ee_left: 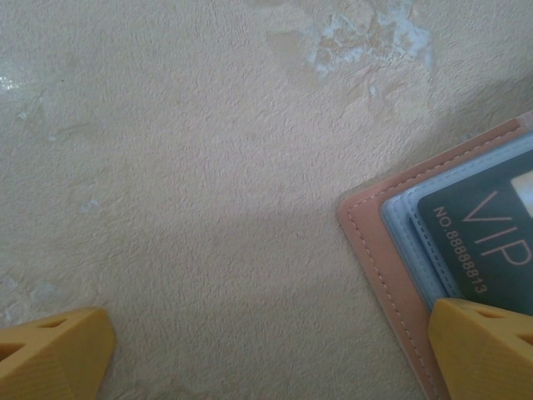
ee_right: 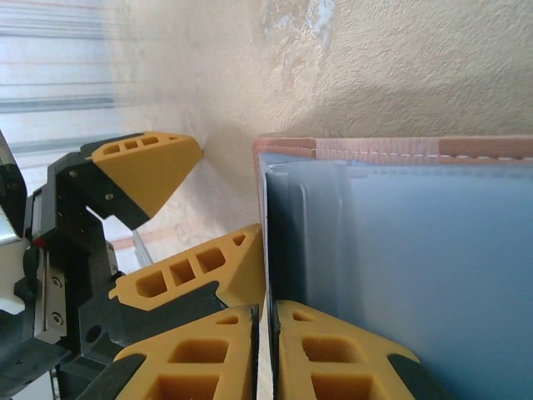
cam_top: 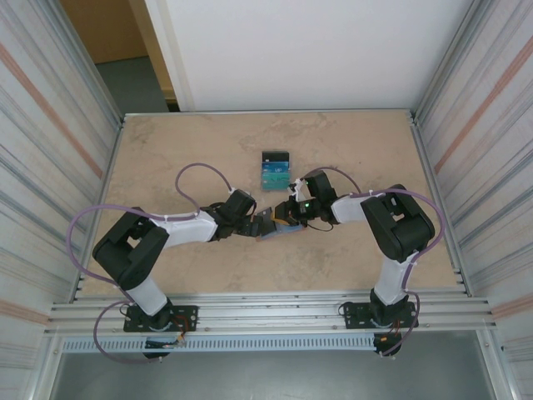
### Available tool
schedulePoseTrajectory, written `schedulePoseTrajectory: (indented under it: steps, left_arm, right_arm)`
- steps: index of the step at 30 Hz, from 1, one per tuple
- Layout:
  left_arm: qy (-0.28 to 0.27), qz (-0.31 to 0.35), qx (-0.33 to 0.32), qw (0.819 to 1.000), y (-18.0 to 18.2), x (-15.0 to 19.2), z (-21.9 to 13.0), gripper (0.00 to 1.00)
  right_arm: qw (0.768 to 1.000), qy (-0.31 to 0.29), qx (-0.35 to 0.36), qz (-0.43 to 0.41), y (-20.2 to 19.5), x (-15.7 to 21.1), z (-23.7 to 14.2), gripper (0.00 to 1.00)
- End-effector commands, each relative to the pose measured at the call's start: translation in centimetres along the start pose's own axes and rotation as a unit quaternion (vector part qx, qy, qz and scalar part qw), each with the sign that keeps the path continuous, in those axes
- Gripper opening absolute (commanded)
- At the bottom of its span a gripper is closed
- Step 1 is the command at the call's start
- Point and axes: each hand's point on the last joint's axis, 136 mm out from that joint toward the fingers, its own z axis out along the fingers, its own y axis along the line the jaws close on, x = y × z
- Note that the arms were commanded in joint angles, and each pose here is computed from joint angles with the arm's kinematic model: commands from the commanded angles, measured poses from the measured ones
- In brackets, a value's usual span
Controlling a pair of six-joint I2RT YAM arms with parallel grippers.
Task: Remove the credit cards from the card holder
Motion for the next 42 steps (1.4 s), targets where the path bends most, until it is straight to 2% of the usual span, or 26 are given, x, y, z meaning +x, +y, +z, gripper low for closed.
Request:
schedulePoseTrajectory:
  steps: [1, 22, 31, 42]
  left_arm:
    - [0.025, 0.005, -0.017, 1.000, 0.6, 1.4, 0.6, 0.99]
    - [0.030, 0.005, -0.020, 0.999, 0.6, 1.6, 0.8, 0.99]
    - [0.028, 0.004, -0.020, 0.999, 0.6, 1.5, 0.7, 0.99]
    - [0.022, 0.006, -0.022, 0.999, 0.8, 1.1, 0.1, 0.99]
  right_arm:
    - [1.000, -0.001, -0.028, -0.008, 1.6, -0.2, -0.7, 0.14]
    - [0.999, -0.016, -0.030, 0.000, 1.0, -0.5, -1.9, 0.14]
    - [0.999, -0.024, -0.025, 0.000, 0.6, -0.7, -2.4, 0.08]
    - [0.998, -0.043, 0.053, -0.015, -1.5, -1.0, -4.3, 0.05]
